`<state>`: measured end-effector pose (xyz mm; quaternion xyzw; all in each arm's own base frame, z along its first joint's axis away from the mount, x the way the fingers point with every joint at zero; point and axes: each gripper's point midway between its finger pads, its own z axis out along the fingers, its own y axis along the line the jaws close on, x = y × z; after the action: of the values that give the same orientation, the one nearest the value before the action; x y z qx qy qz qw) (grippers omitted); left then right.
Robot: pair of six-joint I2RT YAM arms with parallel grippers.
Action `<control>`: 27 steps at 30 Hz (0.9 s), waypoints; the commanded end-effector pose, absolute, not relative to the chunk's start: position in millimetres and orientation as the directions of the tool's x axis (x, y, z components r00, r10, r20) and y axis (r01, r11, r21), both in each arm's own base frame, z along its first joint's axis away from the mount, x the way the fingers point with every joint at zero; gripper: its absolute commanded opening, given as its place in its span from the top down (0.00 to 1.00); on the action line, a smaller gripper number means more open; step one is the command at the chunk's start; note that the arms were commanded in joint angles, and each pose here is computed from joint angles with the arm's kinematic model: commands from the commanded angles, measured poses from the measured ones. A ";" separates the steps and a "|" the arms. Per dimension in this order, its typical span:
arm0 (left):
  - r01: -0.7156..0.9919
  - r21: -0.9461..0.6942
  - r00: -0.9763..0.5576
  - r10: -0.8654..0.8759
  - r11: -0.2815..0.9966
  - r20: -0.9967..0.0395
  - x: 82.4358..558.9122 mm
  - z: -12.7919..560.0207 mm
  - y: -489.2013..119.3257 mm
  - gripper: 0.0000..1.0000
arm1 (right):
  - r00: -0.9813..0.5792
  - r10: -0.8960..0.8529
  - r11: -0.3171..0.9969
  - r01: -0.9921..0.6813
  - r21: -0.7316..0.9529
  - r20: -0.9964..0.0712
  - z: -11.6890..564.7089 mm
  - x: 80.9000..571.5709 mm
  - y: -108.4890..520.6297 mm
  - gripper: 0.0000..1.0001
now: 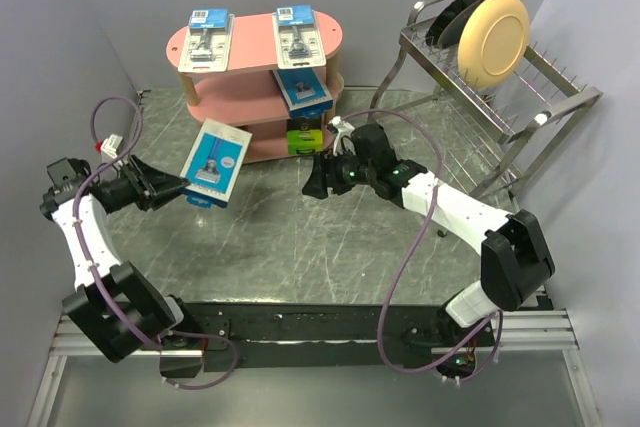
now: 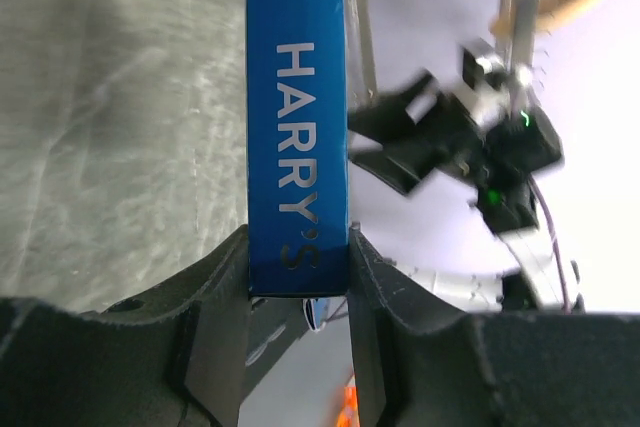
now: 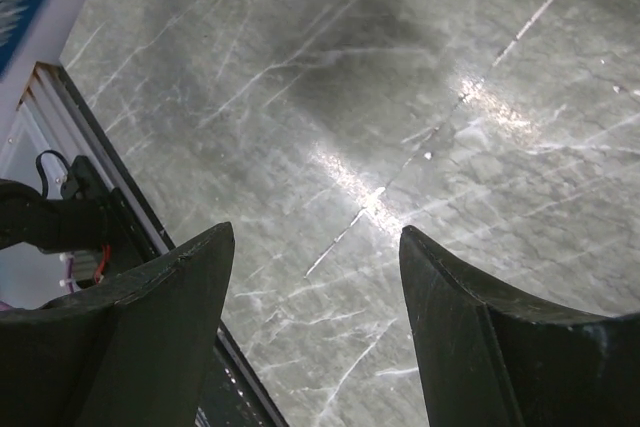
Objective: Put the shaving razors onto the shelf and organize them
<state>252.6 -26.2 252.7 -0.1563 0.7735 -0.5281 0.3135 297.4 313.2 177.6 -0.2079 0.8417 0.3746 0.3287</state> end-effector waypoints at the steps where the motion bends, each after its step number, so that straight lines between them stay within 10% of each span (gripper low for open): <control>1: -0.001 -0.937 -0.662 -0.702 0.349 -0.261 292.1 246.6 1.9 0.91 | -0.626 -0.104 0.614 -0.652 0.446 -0.773 205.6 306.9 322.4 0.25; 27: 0.056 -0.963 -0.688 -0.689 0.262 -0.227 302.8 307.2 -21.7 0.93 | -0.626 -0.139 0.644 -0.646 0.411 -0.767 192.0 300.6 303.0 0.25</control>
<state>304.8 -16.8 255.7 -0.3017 0.7265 -0.5516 0.2773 295.8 308.3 175.8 -0.2347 0.8421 0.3504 0.3362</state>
